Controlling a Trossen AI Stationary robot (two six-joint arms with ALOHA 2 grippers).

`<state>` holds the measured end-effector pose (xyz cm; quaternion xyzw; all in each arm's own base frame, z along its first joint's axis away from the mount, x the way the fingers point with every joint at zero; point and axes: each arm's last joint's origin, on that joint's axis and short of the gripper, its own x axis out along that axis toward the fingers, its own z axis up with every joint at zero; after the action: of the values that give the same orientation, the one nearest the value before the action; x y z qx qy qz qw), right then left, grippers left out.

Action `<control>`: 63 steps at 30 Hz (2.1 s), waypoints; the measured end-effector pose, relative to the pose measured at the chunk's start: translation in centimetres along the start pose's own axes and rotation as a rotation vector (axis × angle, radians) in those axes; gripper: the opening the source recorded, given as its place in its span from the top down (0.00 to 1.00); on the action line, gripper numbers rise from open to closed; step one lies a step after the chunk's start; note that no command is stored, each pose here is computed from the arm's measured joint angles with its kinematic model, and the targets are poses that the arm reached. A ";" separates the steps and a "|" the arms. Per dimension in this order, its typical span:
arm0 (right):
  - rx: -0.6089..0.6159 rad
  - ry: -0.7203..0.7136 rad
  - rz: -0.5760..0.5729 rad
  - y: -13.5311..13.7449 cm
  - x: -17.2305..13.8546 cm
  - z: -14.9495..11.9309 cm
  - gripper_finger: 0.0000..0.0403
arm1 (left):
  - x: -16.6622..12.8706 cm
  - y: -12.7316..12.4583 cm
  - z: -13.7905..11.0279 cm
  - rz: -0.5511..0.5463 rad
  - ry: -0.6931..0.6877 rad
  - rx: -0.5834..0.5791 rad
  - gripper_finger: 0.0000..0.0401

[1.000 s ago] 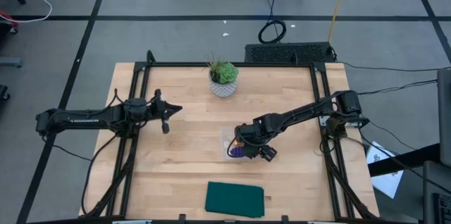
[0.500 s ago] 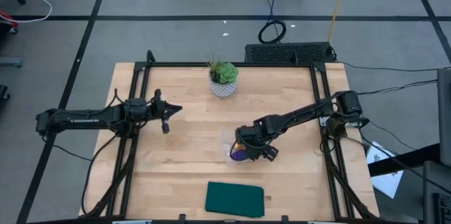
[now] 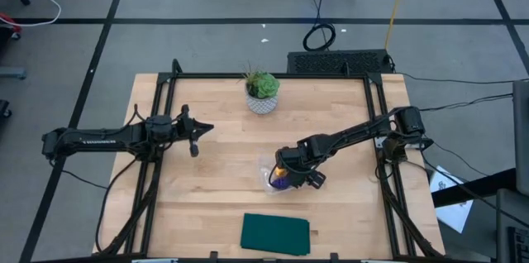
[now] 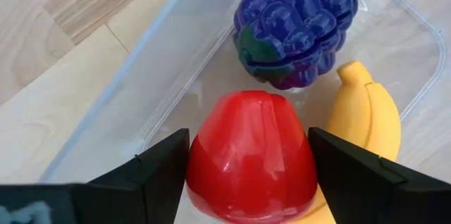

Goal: Pick and placing Produce into tupperware
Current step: Put the apple into the transparent bin

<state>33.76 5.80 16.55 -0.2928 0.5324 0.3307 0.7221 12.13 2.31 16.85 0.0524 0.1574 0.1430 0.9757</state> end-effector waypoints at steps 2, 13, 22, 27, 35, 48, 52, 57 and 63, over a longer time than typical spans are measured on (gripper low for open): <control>0.001 -0.002 0.004 0.0 0.0 0.0 0.34 | 0.0 0.0 0.0 0.000 0.000 0.000 0.94; 0.017 -0.013 0.031 0.3 0.3 -0.2 0.34 | 0.0 0.0 0.0 0.000 0.000 -0.004 0.94; 0.010 -0.008 0.042 0.6 0.8 -0.7 0.34 | 0.0 0.0 0.0 0.000 0.000 0.000 0.94; 0.016 -0.005 0.038 0.6 0.9 -0.7 0.30 | 0.0 0.0 0.0 -0.001 0.000 0.000 0.94; 0.032 0.000 0.036 0.6 0.9 -0.8 0.28 | 0.0 0.0 0.0 0.000 0.000 0.002 0.94; 0.053 0.041 0.031 0.7 1.0 -1.0 0.28 | 0.0 0.0 0.0 0.000 0.000 0.002 0.94; 0.043 0.049 0.034 0.8 1.0 -1.1 0.28 | 0.0 0.0 0.0 -0.001 0.000 0.001 0.94; 0.059 0.060 0.015 0.6 0.7 -0.8 0.28 | 0.0 0.0 0.0 0.000 0.000 -0.004 0.94; 0.079 0.059 0.010 0.4 0.4 -0.6 0.25 | 0.0 0.0 0.0 0.000 0.001 -0.004 0.94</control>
<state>33.22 5.65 16.03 -0.2711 0.5676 0.3044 0.7153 12.12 2.31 16.84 0.0504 0.1574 0.1432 0.9758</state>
